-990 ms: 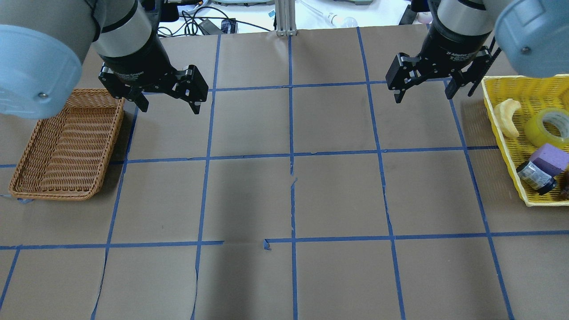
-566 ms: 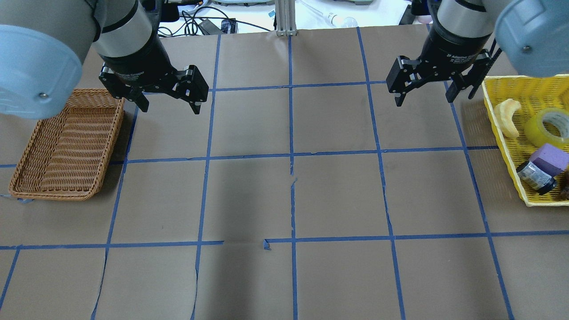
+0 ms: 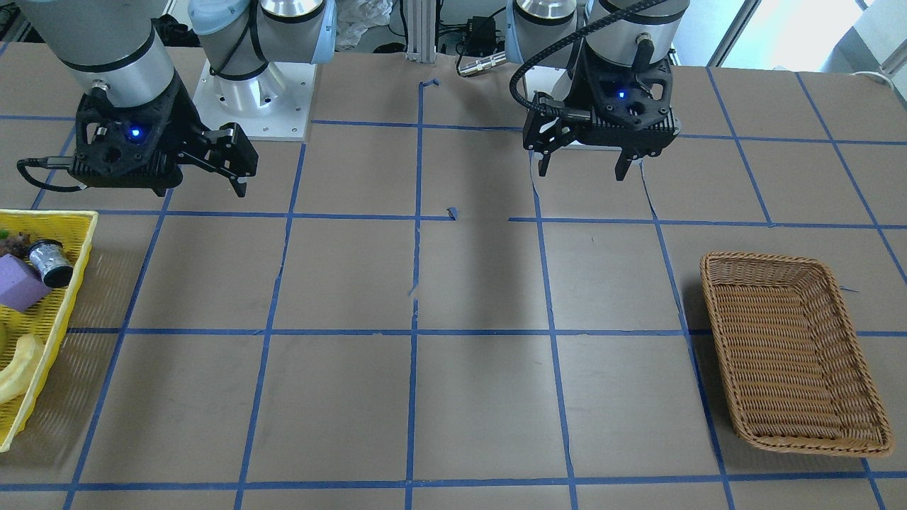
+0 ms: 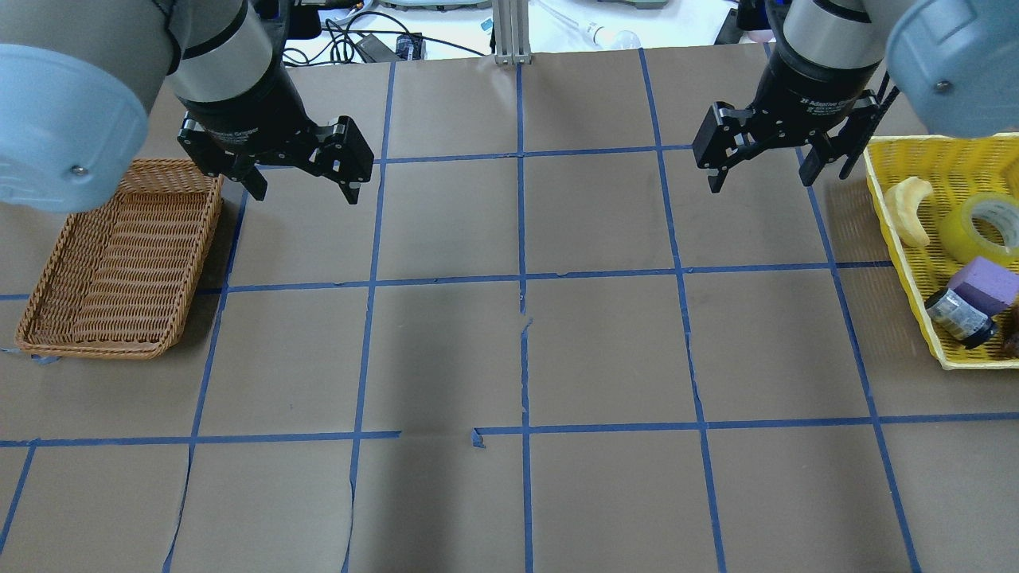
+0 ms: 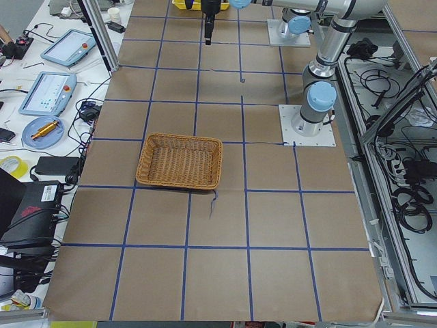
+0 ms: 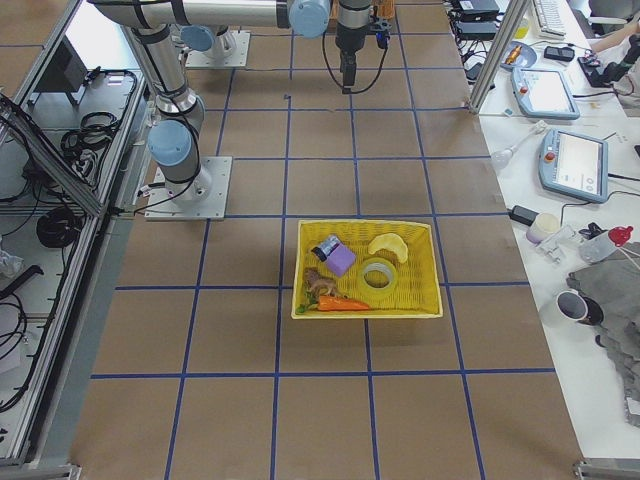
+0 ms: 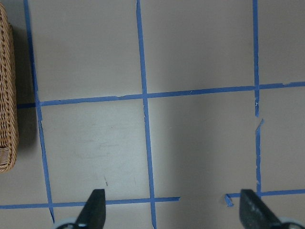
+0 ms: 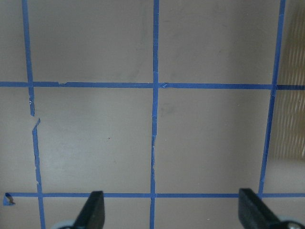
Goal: Transfer tape with both arms
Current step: 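Move the right gripper over the yellow crate toward the tape roll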
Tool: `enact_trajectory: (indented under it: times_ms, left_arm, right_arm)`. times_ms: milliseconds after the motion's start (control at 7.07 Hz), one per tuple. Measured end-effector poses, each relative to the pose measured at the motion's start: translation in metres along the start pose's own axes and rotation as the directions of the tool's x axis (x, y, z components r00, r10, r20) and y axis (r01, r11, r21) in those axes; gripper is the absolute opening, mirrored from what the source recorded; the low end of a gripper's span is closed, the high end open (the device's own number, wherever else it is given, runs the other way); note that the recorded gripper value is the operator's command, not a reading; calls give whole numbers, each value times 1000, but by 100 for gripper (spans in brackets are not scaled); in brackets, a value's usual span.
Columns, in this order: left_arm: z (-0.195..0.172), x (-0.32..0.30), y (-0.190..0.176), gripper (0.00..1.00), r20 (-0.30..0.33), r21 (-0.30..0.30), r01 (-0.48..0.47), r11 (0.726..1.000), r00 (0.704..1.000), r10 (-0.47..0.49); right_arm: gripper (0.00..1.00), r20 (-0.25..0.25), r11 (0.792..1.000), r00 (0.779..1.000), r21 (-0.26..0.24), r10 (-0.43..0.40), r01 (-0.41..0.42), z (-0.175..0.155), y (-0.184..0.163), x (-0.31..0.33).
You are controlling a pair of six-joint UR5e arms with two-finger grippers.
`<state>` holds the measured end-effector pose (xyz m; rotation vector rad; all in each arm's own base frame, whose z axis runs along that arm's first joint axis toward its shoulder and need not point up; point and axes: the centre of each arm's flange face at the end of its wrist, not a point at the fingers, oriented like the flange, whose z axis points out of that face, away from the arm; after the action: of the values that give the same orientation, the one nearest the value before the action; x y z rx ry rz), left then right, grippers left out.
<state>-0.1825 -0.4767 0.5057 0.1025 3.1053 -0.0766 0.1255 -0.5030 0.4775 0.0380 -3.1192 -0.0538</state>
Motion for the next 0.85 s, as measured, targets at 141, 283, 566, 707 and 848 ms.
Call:
enact_trajectory:
  times_ms: [141,283,566,707,848]
  left_arm:
    - [0,0,0,100,0,0,0,1000,1000,0]
    - [0,0,0,100,0,0,0,1000,1000,0]
    - [0,0,0,100,0,0,0,1000,1000,0]
    - [0,0,0,100,0,0,0,1000,1000,0]
    - [-1,0,0,100,1,1,0,1000,1000,0]
  right_arm:
    - [100,-1,1000,1000,-1,1,-1,1,0,1]
    - [100,-1,1000,1000,-4,1,-1,2,0,1]
    - [100,0,1000,1000,-10,3,-3,6,1,1]
    - [100,0,1000,1000,-11,3,-3,6,1,1]
    - [100,-4,1000,1000,-8,1,-1,7,0,3]
